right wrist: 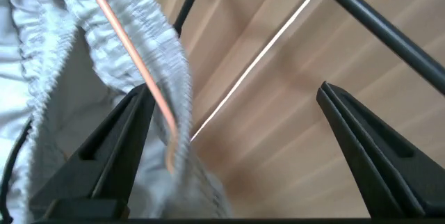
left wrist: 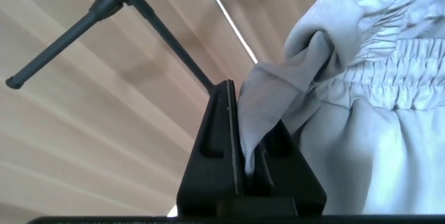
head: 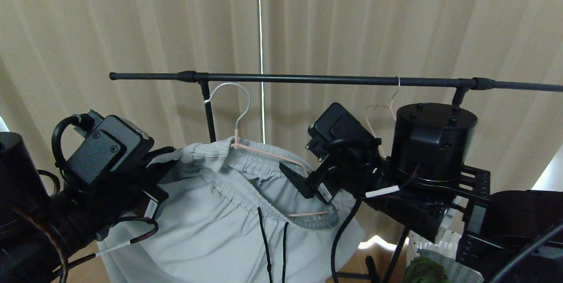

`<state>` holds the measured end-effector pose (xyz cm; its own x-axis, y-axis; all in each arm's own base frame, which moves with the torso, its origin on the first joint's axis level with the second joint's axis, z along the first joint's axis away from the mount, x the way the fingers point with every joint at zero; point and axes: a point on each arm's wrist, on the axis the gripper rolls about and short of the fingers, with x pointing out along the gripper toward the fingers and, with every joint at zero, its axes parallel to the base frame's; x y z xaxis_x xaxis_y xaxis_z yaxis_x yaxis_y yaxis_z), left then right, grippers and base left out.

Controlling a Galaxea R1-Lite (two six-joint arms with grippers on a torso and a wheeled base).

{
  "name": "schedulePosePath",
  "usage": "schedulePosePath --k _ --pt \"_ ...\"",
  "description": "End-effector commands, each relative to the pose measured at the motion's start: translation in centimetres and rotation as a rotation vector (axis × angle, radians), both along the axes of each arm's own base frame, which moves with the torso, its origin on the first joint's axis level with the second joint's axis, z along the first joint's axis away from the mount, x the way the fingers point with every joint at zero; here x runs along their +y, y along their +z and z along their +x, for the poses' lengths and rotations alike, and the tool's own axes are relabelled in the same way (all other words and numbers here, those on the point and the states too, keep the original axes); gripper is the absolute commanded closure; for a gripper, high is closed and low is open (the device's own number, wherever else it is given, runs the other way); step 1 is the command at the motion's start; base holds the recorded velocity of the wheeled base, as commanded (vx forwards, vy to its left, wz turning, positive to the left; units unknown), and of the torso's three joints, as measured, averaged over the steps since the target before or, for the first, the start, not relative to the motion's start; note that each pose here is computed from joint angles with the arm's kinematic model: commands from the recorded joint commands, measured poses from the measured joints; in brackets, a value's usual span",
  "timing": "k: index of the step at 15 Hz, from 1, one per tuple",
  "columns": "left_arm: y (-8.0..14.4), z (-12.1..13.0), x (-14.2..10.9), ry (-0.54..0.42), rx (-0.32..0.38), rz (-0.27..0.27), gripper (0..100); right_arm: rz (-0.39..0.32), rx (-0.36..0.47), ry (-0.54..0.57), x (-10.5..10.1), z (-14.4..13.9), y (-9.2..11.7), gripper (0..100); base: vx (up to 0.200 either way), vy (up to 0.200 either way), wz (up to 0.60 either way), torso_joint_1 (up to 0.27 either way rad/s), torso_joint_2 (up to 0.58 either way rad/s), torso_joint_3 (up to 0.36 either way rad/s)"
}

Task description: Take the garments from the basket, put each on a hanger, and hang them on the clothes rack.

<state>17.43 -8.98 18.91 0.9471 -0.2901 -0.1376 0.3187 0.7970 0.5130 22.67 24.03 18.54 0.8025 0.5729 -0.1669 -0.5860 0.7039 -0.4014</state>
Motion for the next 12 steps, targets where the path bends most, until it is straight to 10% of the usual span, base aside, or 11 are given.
schedulePosePath --k 1,4,5,12 --pt "-0.04 -0.03 0.01 0.000 -0.003 -0.001 100 -0.007 0.005 -0.002 0.86 0.80 -0.53 0 0.000 0.000 0.00 0.000 0.00 0.000" --pt "-0.03 -0.04 -0.01 -0.002 -0.004 -0.002 100 -0.011 0.008 -0.003 0.99 0.91 -0.71 0 0.000 0.000 0.00 0.000 0.00 0.000" --pt "-0.03 -0.05 -0.02 -0.003 -0.004 -0.002 100 -0.010 0.008 -0.002 1.01 0.93 -0.74 100 0.000 0.000 0.00 0.000 0.00 0.000" --pt "0.08 -0.19 0.06 -0.003 -0.009 -0.005 100 -0.008 0.006 -0.002 0.95 0.88 -0.78 100 0.000 0.000 0.00 0.000 0.00 0.000"
